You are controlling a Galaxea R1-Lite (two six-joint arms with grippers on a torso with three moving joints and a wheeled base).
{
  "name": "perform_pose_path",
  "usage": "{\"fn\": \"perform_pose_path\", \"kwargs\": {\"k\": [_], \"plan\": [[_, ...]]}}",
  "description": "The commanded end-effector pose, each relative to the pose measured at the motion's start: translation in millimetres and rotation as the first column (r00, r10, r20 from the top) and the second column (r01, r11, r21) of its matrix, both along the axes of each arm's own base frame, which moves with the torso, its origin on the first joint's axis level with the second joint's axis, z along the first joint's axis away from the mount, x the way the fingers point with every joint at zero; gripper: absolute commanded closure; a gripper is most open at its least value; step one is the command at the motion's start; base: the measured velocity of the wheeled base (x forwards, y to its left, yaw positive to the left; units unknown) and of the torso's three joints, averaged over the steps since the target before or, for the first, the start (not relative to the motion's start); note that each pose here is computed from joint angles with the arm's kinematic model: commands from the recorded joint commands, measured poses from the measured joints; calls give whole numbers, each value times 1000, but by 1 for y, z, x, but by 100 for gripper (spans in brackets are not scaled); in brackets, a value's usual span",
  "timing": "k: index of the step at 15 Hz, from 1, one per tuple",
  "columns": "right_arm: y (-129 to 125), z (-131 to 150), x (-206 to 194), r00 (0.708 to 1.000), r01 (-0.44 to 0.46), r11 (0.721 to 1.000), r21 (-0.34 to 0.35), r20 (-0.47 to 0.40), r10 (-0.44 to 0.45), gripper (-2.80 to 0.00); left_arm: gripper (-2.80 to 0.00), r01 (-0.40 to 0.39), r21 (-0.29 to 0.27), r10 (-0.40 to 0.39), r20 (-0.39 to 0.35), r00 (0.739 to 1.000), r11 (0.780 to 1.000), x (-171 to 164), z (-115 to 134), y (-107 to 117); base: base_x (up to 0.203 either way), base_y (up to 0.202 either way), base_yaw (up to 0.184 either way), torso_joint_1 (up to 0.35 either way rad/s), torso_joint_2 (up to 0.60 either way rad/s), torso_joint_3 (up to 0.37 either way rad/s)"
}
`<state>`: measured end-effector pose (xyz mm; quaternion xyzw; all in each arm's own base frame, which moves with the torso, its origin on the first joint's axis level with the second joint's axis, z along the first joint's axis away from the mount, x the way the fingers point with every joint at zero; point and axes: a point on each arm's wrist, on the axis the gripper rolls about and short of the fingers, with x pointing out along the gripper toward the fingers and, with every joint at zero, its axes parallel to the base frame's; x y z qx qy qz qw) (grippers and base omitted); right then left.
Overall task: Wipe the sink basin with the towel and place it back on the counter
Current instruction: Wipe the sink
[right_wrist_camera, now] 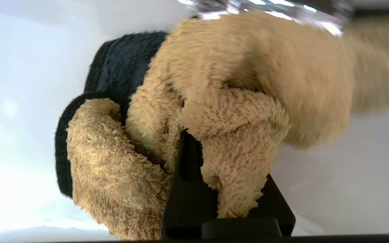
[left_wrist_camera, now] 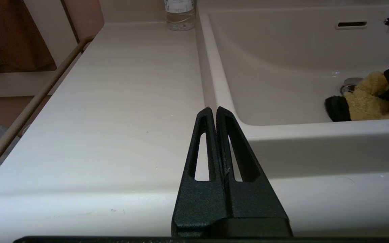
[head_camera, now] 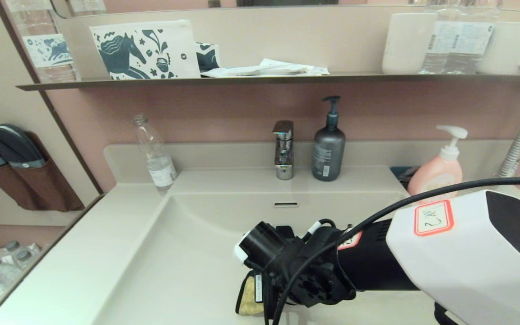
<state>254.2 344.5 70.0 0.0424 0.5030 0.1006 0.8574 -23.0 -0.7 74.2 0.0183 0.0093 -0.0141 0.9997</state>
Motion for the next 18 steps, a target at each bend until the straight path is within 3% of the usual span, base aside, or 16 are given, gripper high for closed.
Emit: {"fn": "perform_pose_path", "kwargs": {"k": [1,8,13,18], "plan": [[15,-13,8,1000,2,1000,4,8,-2,0,0,0,0,0,-1,1000,1000,0,0,0,0,0,0,0,0,0],[54,-13,39,995,-14,993,116,102,2,0,0,0,0,0,-1,1000,1000,0,0,0,0,0,0,0,0,0],[55,-17,55,983,-47,991,125,182,24,0,0,0,0,0,-1,1000,1000,0,0,0,0,0,0,0,0,0],[47,-23,72,947,-4,1000,3,321,3,0,0,0,0,0,-1,1000,1000,0,0,0,0,0,0,0,0,0]]}}
